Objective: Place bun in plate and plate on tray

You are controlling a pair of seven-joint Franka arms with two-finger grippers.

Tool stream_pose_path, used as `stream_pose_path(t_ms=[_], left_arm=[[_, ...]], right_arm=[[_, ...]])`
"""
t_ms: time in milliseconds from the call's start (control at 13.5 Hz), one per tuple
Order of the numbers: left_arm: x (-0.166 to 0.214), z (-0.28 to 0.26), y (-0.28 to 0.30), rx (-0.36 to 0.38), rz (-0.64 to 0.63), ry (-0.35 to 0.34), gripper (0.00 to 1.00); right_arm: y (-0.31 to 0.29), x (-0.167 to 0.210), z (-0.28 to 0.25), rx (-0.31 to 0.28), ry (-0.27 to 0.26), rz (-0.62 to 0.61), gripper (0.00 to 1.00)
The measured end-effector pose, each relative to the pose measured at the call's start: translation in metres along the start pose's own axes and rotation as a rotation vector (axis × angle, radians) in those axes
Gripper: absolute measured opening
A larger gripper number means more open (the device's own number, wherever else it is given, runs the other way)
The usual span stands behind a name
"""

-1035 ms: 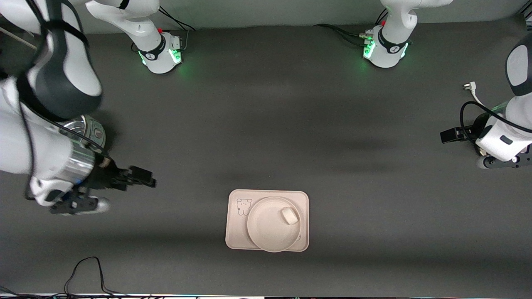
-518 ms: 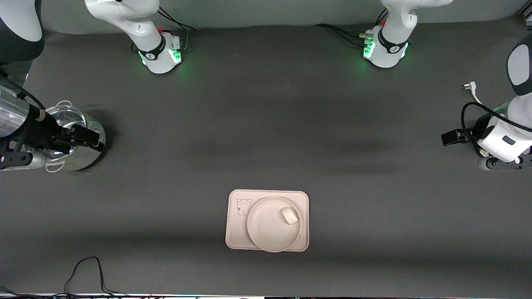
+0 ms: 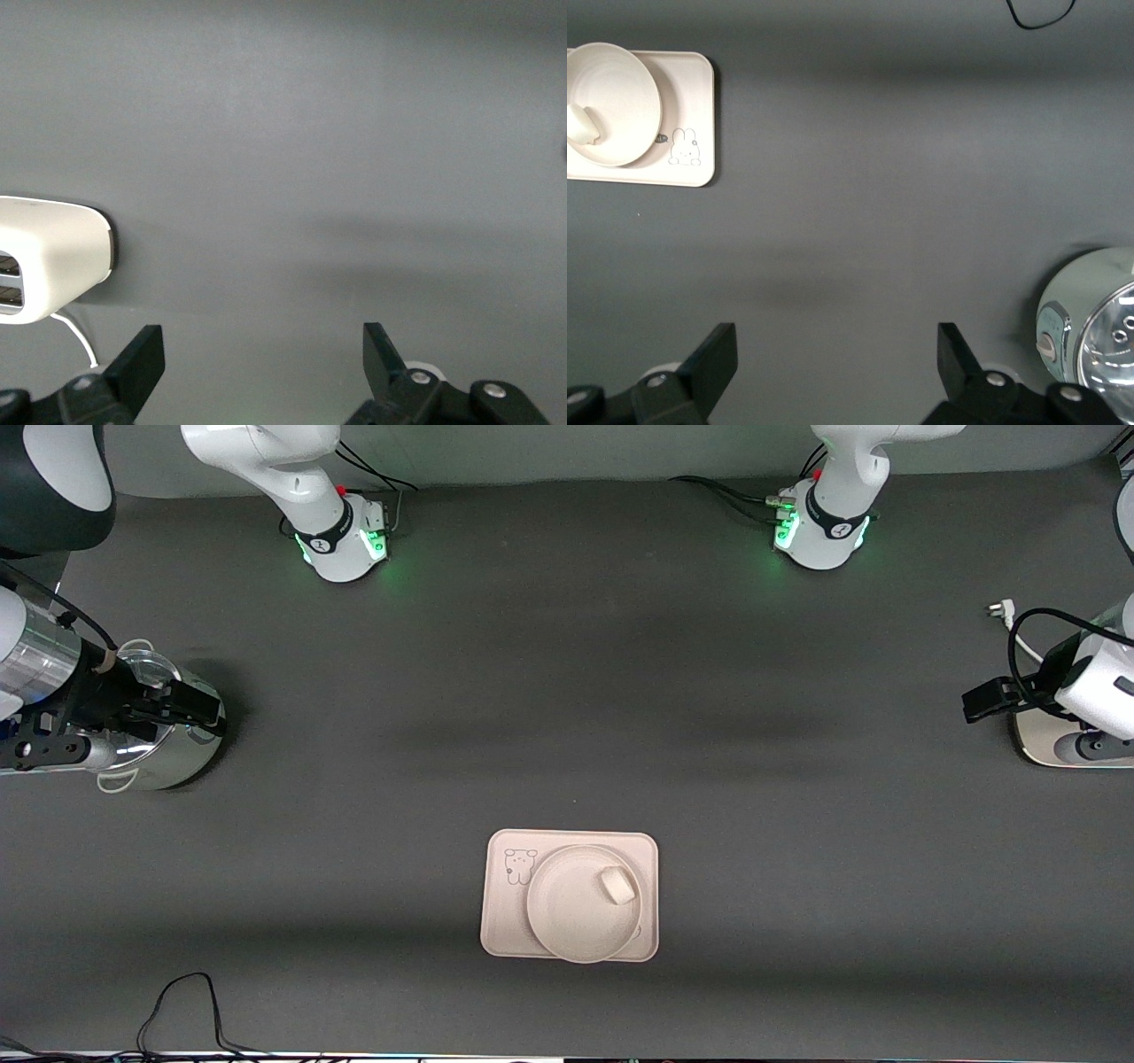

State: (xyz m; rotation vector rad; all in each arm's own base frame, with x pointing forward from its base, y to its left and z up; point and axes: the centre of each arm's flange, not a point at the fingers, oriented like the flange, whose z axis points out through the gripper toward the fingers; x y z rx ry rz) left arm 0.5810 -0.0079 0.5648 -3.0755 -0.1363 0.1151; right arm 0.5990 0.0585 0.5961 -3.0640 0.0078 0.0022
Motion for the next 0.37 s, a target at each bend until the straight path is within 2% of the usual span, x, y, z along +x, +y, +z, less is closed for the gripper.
stream_pose_path(t_ms=[148, 370], left_arm=[[0.0000, 0.0002, 0.0006, -0.005, 0.000, -0.001, 1.00], [-0.0001, 0.0002, 0.0014, -0.013, 0.000, -0.002, 1.00]], right_arm=[[0.0009, -0.0010, 0.0038, -0.002, -0.007, 0.001, 1.00], [0.0071, -0.0044, -0.0004, -0.044, 0.001, 0.002, 1.00]])
